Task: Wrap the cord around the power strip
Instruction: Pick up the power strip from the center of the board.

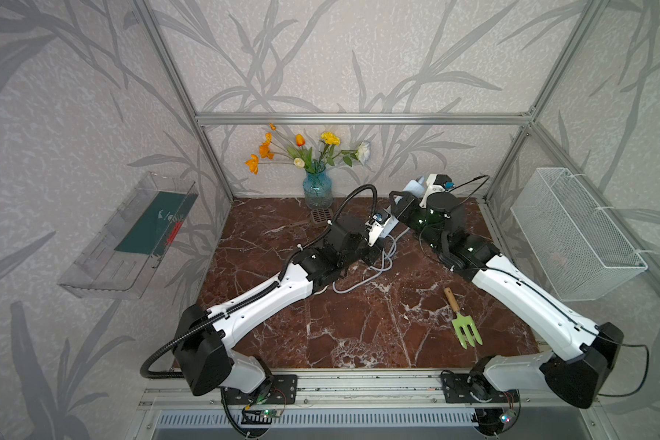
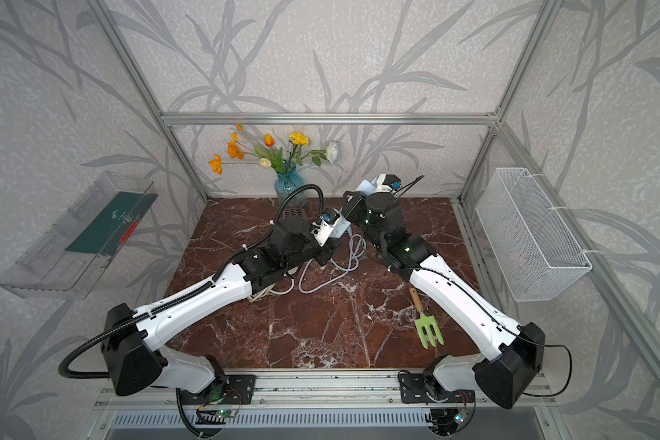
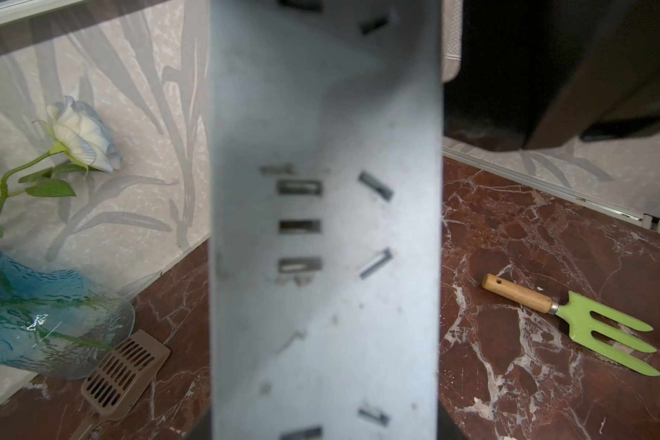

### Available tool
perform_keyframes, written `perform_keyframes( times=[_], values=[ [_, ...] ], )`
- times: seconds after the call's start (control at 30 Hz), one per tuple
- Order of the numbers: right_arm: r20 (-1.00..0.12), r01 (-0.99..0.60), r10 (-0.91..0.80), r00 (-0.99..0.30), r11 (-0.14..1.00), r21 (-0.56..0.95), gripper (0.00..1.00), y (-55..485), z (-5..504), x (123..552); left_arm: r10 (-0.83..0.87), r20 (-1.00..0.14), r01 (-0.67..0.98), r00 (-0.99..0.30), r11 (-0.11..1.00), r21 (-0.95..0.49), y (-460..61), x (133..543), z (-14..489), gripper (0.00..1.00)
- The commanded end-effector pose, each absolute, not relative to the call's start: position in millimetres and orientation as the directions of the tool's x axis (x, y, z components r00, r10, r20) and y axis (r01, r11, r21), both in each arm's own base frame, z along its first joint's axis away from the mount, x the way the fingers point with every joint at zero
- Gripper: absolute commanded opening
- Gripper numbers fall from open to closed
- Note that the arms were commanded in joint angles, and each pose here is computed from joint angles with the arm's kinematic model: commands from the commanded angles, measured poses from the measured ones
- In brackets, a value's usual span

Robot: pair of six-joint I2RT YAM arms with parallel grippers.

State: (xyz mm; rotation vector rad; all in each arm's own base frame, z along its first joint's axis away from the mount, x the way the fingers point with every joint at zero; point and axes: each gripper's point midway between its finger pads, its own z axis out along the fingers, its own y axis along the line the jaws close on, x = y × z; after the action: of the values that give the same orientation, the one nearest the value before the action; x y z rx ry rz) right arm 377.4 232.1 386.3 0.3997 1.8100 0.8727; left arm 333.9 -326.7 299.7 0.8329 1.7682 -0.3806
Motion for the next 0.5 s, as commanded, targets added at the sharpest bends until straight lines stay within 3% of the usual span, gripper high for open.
perform_keyframes(
  times=[0.0, 0.13, 0.27, 0.47],
  values=[
    [-0.717, -0.23, 0.594, -0.365, 0.689, 0.688, 0.4, 228, 427, 371, 0.27, -0.954, 0.606, -0.132, 0.784, 0.138, -303, 343, 332, 0.04],
    [-0.778, -0.304, 0.494, -0.388, 0.729, 0.614, 0.52, 212, 418, 362, 0.284, -0.946, 0.562, -0.155, 0.813, 0.152, -277, 351, 339, 0.0],
    [-0.86, -0.33, 0.392, -0.328, 0.805, 0.493, 0.59, 187, 398, 342, 0.279, -0.947, 0.546, -0.16, 0.824, 0.15, -263, 356, 365, 0.0],
    [-0.909, -0.278, 0.331, -0.252, 0.875, 0.396, 0.69, 148, 370, 337, 0.255, -0.954, 0.541, -0.155, 0.83, 0.134, -256, 360, 412, 0.0]
  ],
)
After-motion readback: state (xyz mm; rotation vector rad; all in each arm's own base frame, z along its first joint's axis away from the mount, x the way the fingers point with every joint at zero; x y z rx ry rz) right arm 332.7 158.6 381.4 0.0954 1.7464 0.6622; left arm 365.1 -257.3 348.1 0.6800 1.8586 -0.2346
